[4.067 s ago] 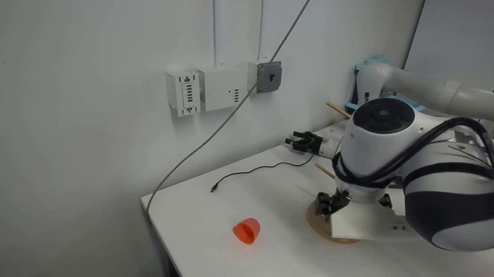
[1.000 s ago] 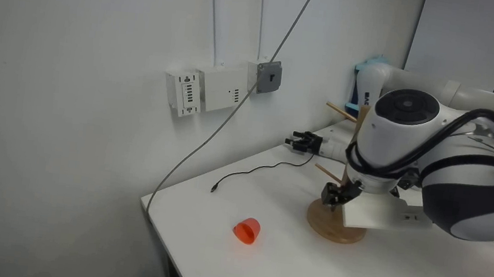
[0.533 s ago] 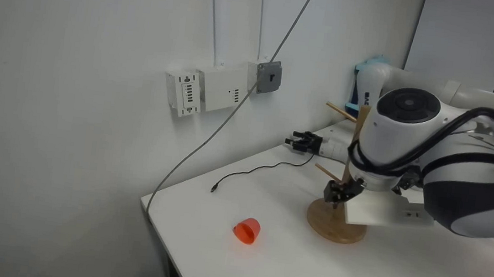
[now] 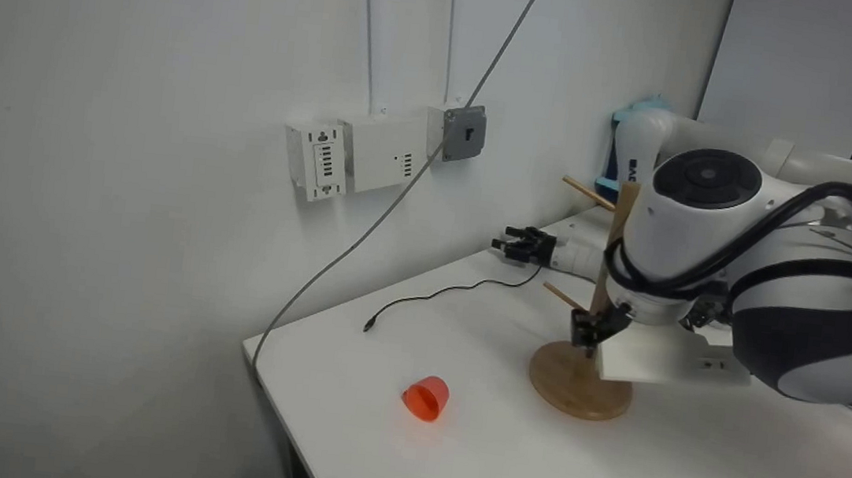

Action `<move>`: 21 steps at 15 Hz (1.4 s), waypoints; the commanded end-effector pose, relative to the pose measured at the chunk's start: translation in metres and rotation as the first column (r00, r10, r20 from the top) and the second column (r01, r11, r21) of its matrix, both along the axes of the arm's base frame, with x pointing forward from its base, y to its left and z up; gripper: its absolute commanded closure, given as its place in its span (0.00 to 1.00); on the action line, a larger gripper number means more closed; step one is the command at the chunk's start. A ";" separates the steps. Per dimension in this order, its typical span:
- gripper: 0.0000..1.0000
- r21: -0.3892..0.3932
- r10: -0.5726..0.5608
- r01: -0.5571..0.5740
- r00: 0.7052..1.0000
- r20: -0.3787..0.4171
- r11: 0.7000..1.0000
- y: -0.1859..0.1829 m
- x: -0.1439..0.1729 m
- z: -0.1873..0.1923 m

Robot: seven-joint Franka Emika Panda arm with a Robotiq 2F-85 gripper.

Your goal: Remove the tape from wooden hanger

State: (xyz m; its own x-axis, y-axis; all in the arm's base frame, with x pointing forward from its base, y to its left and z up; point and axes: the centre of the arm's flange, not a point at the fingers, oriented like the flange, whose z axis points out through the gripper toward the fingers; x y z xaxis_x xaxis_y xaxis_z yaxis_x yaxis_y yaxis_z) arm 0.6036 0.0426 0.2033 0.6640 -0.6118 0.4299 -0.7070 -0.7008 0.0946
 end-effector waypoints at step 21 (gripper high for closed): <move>0.92 -0.038 0.027 -0.024 0.995 0.093 0.999 0.013 -0.016 0.025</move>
